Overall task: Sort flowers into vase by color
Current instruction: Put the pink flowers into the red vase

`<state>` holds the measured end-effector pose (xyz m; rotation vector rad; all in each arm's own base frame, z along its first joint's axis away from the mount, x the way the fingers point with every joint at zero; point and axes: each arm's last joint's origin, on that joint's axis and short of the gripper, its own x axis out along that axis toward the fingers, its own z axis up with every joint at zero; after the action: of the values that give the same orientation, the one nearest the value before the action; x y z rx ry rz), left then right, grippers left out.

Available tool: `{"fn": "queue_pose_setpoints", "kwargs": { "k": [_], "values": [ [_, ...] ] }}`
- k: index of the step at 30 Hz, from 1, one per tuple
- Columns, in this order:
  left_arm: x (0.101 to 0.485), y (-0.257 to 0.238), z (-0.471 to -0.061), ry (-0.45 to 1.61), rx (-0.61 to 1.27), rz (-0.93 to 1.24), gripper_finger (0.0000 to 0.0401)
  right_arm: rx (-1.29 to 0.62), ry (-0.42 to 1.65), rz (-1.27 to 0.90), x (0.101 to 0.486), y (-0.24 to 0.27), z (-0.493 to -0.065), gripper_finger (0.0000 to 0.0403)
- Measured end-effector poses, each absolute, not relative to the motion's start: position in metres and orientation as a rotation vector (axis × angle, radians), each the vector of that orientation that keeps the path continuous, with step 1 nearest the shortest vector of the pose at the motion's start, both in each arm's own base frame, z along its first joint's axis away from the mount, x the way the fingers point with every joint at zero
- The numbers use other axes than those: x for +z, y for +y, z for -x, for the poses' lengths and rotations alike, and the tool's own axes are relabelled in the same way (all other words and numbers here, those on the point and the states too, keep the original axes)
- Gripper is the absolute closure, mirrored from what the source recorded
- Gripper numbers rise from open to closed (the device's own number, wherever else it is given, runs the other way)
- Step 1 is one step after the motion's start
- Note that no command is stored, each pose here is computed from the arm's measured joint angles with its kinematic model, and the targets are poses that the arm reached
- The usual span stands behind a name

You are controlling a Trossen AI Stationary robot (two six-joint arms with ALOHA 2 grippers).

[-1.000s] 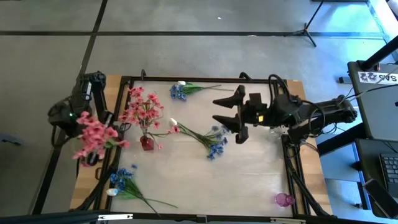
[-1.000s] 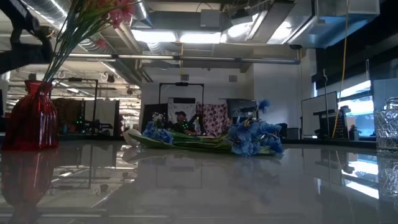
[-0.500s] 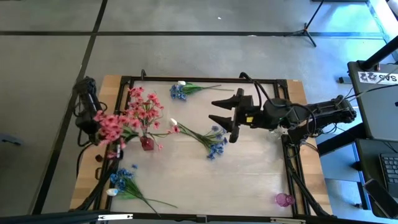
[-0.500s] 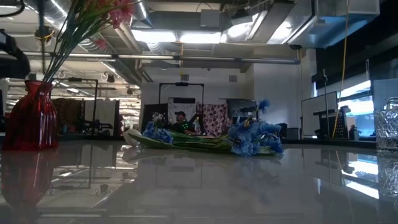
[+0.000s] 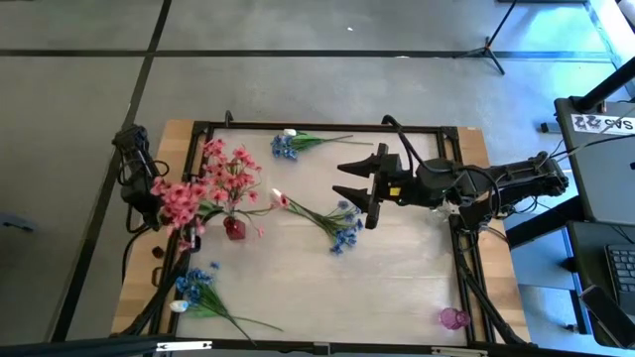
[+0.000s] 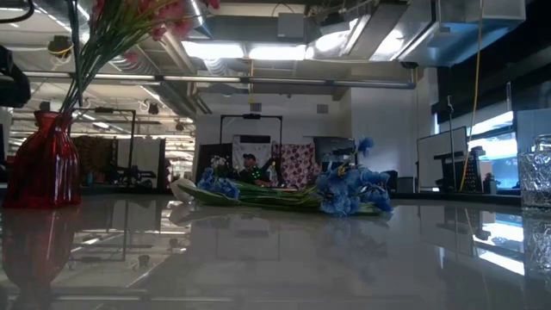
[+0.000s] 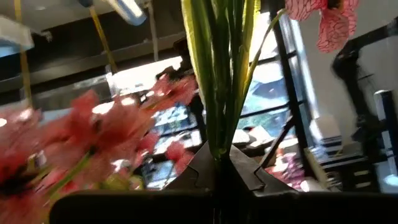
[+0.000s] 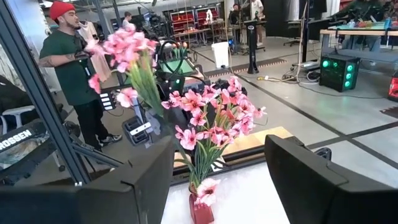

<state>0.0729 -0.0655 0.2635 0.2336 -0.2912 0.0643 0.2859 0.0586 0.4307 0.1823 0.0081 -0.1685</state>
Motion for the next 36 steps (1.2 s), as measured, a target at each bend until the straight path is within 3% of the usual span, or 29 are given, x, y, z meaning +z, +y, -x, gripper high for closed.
{"fn": "queue_pose_setpoints", "kwargs": {
  "k": [20, 36],
  "values": [
    [0.257, -0.075, -0.059, -0.145, 0.068, -0.205, 0.0397, -0.179, 0.078, -0.208, 0.423, 0.059, -0.286, 0.0155],
    [0.236, -0.080, -0.061, -0.054, 0.049, 0.008, 0.0397, -0.179, 0.088, -0.202, 0.422, 0.059, -0.285, 0.0155]
  ]
}}
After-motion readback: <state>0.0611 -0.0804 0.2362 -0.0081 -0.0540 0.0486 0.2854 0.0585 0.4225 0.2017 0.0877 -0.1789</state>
